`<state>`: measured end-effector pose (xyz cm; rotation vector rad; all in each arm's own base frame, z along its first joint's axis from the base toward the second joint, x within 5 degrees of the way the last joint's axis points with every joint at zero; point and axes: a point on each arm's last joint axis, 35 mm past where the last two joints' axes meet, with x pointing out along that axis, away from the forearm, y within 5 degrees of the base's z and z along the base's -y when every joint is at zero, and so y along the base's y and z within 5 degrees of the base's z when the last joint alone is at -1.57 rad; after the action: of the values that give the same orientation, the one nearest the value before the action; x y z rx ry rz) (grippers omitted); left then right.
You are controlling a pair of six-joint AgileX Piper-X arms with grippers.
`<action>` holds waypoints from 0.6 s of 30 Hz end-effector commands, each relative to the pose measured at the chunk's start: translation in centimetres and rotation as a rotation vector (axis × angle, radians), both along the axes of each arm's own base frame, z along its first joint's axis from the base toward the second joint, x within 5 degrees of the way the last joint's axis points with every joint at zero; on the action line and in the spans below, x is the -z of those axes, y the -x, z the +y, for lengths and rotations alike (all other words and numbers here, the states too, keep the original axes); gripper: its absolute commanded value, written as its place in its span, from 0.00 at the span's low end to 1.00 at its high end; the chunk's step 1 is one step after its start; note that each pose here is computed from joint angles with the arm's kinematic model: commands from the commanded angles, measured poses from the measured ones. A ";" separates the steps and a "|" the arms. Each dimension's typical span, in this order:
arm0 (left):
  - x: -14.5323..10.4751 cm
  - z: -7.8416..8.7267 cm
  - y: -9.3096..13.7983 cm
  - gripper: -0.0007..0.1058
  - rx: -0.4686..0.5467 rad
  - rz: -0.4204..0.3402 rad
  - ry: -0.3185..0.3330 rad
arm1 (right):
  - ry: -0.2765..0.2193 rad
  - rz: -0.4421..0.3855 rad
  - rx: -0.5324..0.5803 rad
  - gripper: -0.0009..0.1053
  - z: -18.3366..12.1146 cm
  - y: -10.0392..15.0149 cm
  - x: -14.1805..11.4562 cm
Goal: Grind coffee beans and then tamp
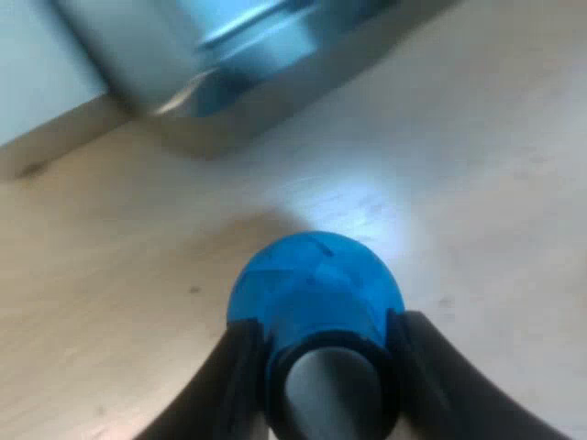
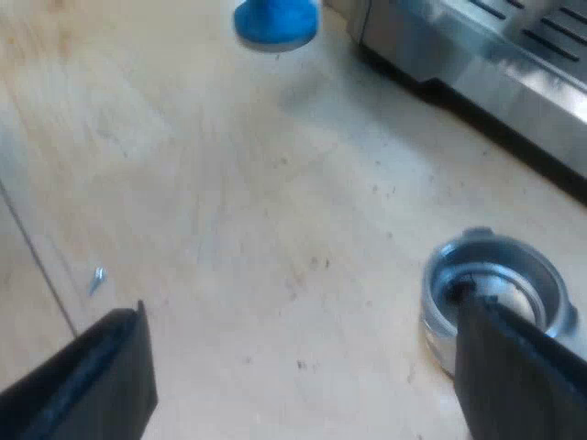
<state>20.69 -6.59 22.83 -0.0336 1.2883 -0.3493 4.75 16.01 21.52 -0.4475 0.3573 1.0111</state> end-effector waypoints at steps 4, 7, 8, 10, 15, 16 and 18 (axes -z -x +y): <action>0.7 1.0 -0.2 0.01 -0.057 -0.039 0.007 | -0.044 0.056 -0.012 0.67 1.3 -2.4 -0.5; 0.9 1.0 -0.4 0.01 -0.061 -0.065 0.001 | -0.044 0.060 -0.042 0.67 1.7 -3.6 -0.2; 1.0 1.0 -0.5 0.01 -0.069 -0.077 -0.012 | -0.045 0.067 -0.050 0.67 1.9 -4.0 -0.1; 1.3 1.1 -0.7 0.01 -0.077 -0.087 -0.030 | -0.044 0.080 -0.061 0.67 2.2 -4.5 0.2; 2.6 1.1 -0.8 0.01 -0.075 -0.043 -0.042 | -0.052 0.078 -0.087 0.67 3.0 -5.8 0.9; 3.1 1.1 -0.8 0.01 -0.075 -0.034 -0.045 | -0.058 0.079 -0.094 0.67 3.3 -6.0 1.1; 3.6 1.1 -0.8 0.01 -0.075 -0.022 -0.048 | -0.055 0.080 -0.099 0.67 3.7 -6.2 1.3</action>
<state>21.37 -5.55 19.15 -0.0339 1.2789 -0.2680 10.75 19.37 19.58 -0.3833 0.4217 1.1214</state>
